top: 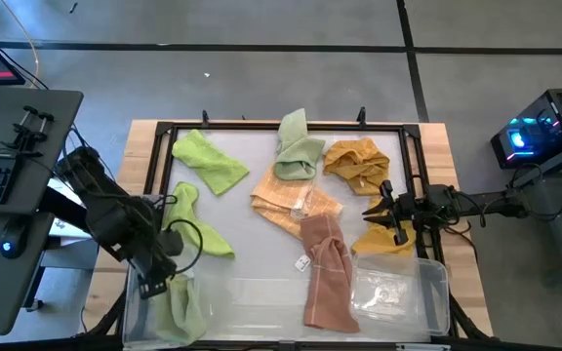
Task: Sort microfiber towel by color & place in baskets
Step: Put the bottom dark green microfiber towel into the left transparent bin
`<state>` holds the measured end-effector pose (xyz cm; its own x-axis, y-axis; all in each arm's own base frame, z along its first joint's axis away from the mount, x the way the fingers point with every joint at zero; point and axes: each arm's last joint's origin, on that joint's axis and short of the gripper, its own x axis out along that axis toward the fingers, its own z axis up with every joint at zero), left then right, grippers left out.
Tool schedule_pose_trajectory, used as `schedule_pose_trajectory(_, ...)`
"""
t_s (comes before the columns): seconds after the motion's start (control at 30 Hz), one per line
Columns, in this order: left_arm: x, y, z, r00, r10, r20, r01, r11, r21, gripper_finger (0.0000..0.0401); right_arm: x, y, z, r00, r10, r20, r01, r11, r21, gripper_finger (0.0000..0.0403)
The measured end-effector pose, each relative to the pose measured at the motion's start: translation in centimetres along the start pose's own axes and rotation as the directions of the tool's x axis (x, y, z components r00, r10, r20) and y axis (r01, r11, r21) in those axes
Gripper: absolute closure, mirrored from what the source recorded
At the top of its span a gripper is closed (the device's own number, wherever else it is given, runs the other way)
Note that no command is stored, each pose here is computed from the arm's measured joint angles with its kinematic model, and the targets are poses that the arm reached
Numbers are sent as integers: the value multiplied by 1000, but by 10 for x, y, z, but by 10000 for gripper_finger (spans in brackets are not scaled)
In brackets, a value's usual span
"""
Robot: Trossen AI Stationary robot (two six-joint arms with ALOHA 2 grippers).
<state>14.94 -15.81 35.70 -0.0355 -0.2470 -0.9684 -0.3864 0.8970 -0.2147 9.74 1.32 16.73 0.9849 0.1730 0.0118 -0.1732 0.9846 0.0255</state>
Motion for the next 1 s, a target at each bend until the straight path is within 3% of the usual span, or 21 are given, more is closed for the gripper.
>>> schedule_pose_trajectory(0.1, 7, -19, 6, 992, -117, 42, 108, 980, 168, 243, 0, 0, 0, 1000, 0, 0, 0, 1000, 0, 344)
schedule_pose_trajectory(0.2, 18, -41, 15, 972, -224, 76, 186, 920, 344, 260, 0, 0, 0, 1000, 0, 0, 0, 1000, 0, 344)
schedule_pose_trajectory(0.33, 40, -65, 29, 947, -305, 102, 228, 860, 455, 281, 0, 0, 0, 1000, 0, 0, 0, 1000, 0, 344)
schedule_pose_trajectory(0.63, 82, -84, 45, 976, -206, 67, 154, 876, 458, 319, 0, 0, 0, 1000, 0, 0, 0, 1000, 0, 344)
schedule_pose_trajectory(1.0, 76, -76, 35, 986, -169, -8, 160, 913, 376, 359, 0, 0, 0, 1000, 0, 0, 0, 1000, 0, 344)
